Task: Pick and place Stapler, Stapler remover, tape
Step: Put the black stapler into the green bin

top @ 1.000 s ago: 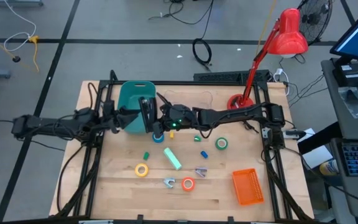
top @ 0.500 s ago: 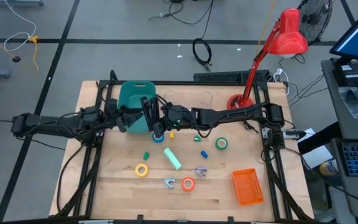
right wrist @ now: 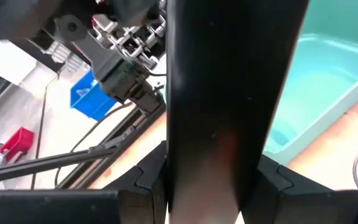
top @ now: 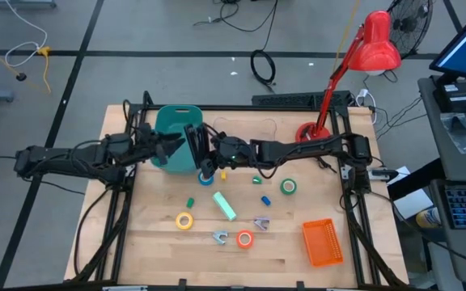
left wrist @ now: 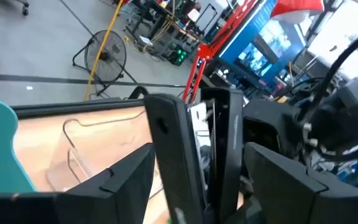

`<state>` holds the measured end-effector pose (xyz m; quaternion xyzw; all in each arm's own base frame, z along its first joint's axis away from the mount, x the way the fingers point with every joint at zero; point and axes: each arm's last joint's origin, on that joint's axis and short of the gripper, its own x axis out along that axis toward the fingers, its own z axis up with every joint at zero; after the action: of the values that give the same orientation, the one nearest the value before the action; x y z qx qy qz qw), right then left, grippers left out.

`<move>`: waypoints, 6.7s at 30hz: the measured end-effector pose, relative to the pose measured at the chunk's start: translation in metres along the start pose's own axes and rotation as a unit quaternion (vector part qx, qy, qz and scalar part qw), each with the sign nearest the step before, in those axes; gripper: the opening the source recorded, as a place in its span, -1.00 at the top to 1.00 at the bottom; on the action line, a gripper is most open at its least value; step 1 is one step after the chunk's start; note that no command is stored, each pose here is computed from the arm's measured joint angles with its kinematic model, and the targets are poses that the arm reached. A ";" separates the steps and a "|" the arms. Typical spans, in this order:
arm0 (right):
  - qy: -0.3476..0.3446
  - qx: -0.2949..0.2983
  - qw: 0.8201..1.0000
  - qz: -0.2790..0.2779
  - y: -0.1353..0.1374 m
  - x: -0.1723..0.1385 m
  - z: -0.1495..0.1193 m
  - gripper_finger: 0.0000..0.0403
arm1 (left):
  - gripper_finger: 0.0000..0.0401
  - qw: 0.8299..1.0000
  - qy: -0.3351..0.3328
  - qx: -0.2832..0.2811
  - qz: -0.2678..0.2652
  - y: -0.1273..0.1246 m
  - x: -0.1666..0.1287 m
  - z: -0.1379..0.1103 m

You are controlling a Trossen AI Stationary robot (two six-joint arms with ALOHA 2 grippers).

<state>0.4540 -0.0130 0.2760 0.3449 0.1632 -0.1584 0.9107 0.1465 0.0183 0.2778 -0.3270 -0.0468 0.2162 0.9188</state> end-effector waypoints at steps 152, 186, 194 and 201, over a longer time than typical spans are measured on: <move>-0.028 -0.007 0.999 0.036 0.017 -0.004 -0.004 -0.09 | 0.80 0.939 0.191 0.013 0.287 0.098 0.058 0.049; -0.029 -0.002 0.999 0.033 0.016 -0.003 -0.003 -0.09 | 0.81 0.884 0.222 -0.076 0.404 0.129 0.097 0.045; -0.029 -0.002 0.999 0.033 0.016 -0.003 -0.003 -0.09 | 0.81 0.868 0.241 -0.060 0.429 0.119 0.098 0.051; -0.028 -0.003 0.999 0.033 0.016 -0.003 -0.003 -0.09 | 0.81 0.843 0.270 -0.045 0.464 0.123 0.099 0.040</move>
<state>0.4570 0.0009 0.2837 0.3433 0.1263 -0.1372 0.9205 0.1815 0.1689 0.2276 -0.3970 0.3501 0.5180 0.6719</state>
